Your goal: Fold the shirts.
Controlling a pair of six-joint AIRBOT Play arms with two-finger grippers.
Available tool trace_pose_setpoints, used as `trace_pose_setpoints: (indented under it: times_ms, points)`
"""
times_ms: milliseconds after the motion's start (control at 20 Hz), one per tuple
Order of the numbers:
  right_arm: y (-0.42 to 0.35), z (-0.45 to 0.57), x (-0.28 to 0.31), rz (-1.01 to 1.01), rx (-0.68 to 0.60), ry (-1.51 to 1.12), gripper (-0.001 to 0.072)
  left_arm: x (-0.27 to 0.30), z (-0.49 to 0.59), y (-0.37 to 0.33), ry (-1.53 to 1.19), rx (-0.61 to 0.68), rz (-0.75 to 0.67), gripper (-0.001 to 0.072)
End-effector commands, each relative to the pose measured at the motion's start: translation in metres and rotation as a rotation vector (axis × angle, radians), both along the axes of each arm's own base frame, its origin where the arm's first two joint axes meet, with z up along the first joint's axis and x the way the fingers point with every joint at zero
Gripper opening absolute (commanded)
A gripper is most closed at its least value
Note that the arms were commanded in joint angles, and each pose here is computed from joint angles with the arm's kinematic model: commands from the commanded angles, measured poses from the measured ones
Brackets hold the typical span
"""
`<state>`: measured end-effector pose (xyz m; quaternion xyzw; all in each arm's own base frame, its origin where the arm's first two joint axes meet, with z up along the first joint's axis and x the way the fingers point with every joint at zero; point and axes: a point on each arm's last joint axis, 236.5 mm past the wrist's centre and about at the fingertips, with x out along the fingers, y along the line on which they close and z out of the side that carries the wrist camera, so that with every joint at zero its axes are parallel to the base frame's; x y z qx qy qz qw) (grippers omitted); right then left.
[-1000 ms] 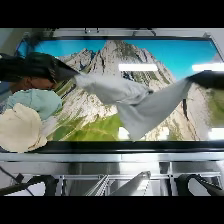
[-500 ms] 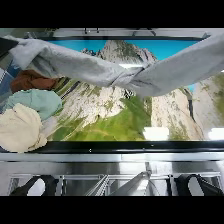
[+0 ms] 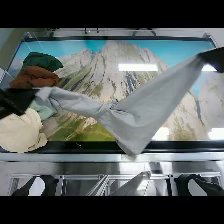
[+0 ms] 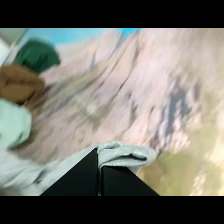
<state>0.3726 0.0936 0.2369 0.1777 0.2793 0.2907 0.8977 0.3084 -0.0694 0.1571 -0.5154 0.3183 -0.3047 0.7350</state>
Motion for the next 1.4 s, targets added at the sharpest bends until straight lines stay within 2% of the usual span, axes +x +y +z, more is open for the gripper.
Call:
trace_pose_setpoints:
  times_ms: [0, 50, 150, 200, 250, 300, 350, 400, 450, 500, 550, 700, 800, 900, 1050, 1200, 1250, 1300, 1350]
  points:
    - [0.038, -0.123, 0.035, 0.091, -0.026, 0.252, 0.0013, 0.007, -0.103, -0.007, 0.214, -0.056, 0.049, 0.0130]
    - [0.039, -0.154, 0.045, 0.086, -0.030, 0.313, 0.0013, 0.013, -0.124, -0.001, 0.251, -0.048, 0.076, 0.0269]
    - [0.032, -0.203, 0.063, 0.048, -0.020, 0.406, 0.0020, 0.024, -0.142, 0.011, 0.239, -0.019, 0.074, 0.0280]
    - [0.026, -0.218, 0.066, 0.034, -0.012, 0.442, 0.0135, 0.031, -0.139, 0.017, 0.223, -0.025, 0.059, 0.0281]
    - [0.017, -0.227, 0.066, 0.021, -0.003, 0.470, 0.0286, 0.039, -0.130, 0.022, 0.195, -0.035, 0.035, 0.0297]
    - [0.007, -0.229, 0.065, 0.012, 0.007, 0.487, 0.0324, 0.046, -0.118, 0.026, 0.164, -0.044, 0.006, 0.0298]
    - [-0.005, -0.228, 0.062, 0.001, 0.017, 0.500, 0.0324, 0.050, -0.106, 0.028, 0.132, -0.048, -0.029, 0.0299]
    - [-0.018, -0.228, 0.057, -0.008, 0.020, 0.516, 0.0325, 0.053, -0.094, 0.024, 0.101, -0.047, -0.078, 0.0382]
    - [-0.033, -0.231, 0.051, -0.026, 0.021, 0.551, 0.0392, 0.055, -0.090, 0.014, 0.087, -0.023, -0.126, 0.0720]
    - [-0.047, -0.239, 0.045, -0.058, 0.011, 0.594, 0.0535, 0.055, -0.092, 0.002, 0.086, 0.026, -0.171, 0.0720]
    - [-0.061, -0.250, 0.038, -0.098, -0.013, 0.644, 0.0608, 0.056, -0.099, -0.013, 0.088, 0.089, -0.218, 0.0720]
    - [-0.076, -0.281, 0.022, -0.137, -0.074, 0.739, 0.0607, 0.066, -0.129, -0.063, 0.127, 0.332, -0.308, 0.0720]
    - [-0.069, -0.295, 0.022, -0.132, -0.039, 0.778, 0.0607, 0.072, -0.144, -0.088, 0.117, 0.518, -0.354, 0.0716]
    - [-0.059, -0.304, 0.031, -0.144, 0.044, 0.799, 0.0597, 0.064, -0.158, -0.114, 0.123, 0.638, -0.474, 0.0714]
    - [-0.048, -0.316, 0.048, -0.180, 0.143, 0.805, 0.0595, 0.046, -0.193, -0.146, 0.211, 0.706, -0.640, 0.0714]
    - [-0.043, -0.325, 0.060, -0.210, 0.178, 0.794, 0.0594, 0.049, -0.220, -0.167, 0.247, 0.710, -0.708, 0.0713]
    - [-0.041, -0.329, 0.064, -0.222, 0.182, 0.789, 0.0565, 0.051, -0.227, -0.172, 0.265, 0.707, -0.724, 0.0713]
    - [-0.039, -0.333, 0.068, -0.233, 0.182, 0.786, 0.0467, 0.051, -0.234, -0.177, 0.287, 0.701, -0.747, 0.0713]
    - [-0.038, -0.336, 0.072, -0.245, 0.184, 0.781, 0.0454, 0.049, -0.241, -0.182, 0.310, 0.692, -0.779, 0.0713]
